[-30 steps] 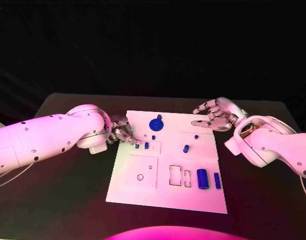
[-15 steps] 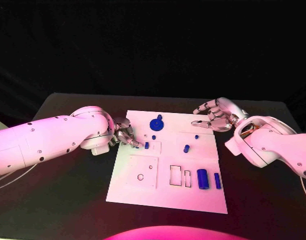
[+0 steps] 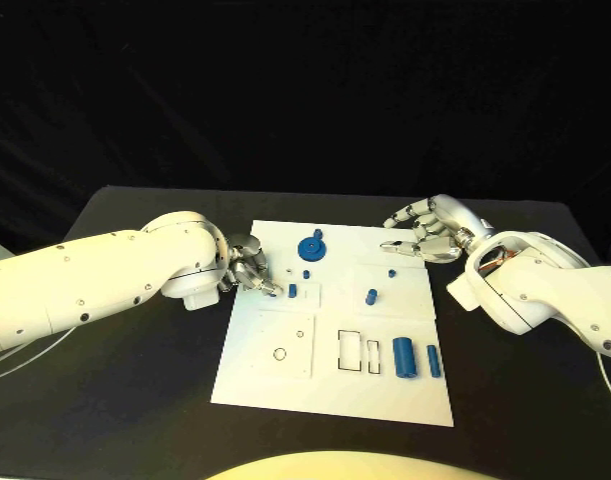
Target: Assemble the parts on the task board
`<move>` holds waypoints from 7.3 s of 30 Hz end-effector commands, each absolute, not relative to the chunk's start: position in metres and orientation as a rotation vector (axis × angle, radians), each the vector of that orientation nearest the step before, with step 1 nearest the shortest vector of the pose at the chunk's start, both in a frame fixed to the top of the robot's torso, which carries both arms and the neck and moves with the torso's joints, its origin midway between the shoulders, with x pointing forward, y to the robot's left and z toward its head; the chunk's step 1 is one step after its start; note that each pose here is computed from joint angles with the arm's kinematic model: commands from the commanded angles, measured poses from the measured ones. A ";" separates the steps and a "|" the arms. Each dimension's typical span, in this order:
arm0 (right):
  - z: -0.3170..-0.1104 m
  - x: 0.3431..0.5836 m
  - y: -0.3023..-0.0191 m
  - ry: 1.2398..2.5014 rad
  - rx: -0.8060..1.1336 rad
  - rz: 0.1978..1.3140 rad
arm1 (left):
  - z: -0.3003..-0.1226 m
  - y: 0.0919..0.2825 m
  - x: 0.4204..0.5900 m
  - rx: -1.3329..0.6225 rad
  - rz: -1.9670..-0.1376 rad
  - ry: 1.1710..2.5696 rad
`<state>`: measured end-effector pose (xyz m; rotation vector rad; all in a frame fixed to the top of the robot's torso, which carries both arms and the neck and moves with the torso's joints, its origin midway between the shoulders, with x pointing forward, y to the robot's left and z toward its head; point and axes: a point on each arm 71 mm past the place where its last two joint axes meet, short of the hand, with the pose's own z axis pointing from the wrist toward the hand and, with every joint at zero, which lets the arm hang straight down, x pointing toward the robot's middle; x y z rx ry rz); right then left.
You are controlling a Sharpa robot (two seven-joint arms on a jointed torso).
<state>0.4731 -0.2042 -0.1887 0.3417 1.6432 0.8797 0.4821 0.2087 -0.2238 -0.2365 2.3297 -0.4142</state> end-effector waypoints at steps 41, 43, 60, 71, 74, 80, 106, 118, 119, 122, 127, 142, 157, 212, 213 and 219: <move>-0.190 0.474 -0.203 1.653 0.324 0.882 | -0.195 0.213 0.498 -0.270 -0.516 2.525; -0.190 0.474 -0.203 1.653 0.324 0.882 | -0.192 0.212 0.502 -0.245 -0.516 2.565; -0.189 0.473 -0.199 1.647 0.321 0.891 | -0.196 0.194 0.524 -0.112 -0.367 2.616; -0.189 0.473 -0.198 1.642 0.319 0.895 | -0.194 0.182 0.524 -0.017 -0.293 2.470; -0.189 0.473 -0.198 1.642 0.319 0.896 | -0.195 0.180 0.522 0.004 -0.287 2.462; -0.190 0.473 -0.198 1.645 0.319 0.897 | -0.197 0.177 0.519 0.029 -0.286 2.465; -0.191 0.473 -0.198 1.647 0.317 0.897 | -0.207 0.179 0.514 0.056 -0.262 2.499; -0.191 0.473 -0.198 1.648 0.317 0.895 | -0.211 0.182 0.510 0.065 -0.243 2.524; -0.191 0.473 -0.198 1.648 0.317 0.895 | -0.211 0.182 0.510 0.065 -0.242 2.525; -0.191 0.473 -0.198 1.648 0.317 0.895 | -0.211 0.182 0.509 0.066 -0.241 2.528; -0.191 0.473 -0.197 1.648 0.316 0.895 | -0.212 0.182 0.509 0.066 -0.242 2.531; -0.191 0.473 -0.197 1.649 0.316 0.896 | -0.213 0.181 0.510 0.054 -0.246 2.530; -0.191 0.472 -0.197 1.647 0.305 0.895 | -0.222 0.175 0.509 0.078 -0.226 2.587; -0.190 0.471 -0.198 1.644 0.306 0.895 | -0.225 0.178 0.511 0.011 -0.208 2.575; -0.190 0.471 -0.198 1.644 0.305 0.895 | -0.225 0.178 0.511 0.011 -0.208 2.575; -0.190 0.471 -0.197 1.644 0.305 0.896 | -0.225 0.178 0.511 0.010 -0.209 2.575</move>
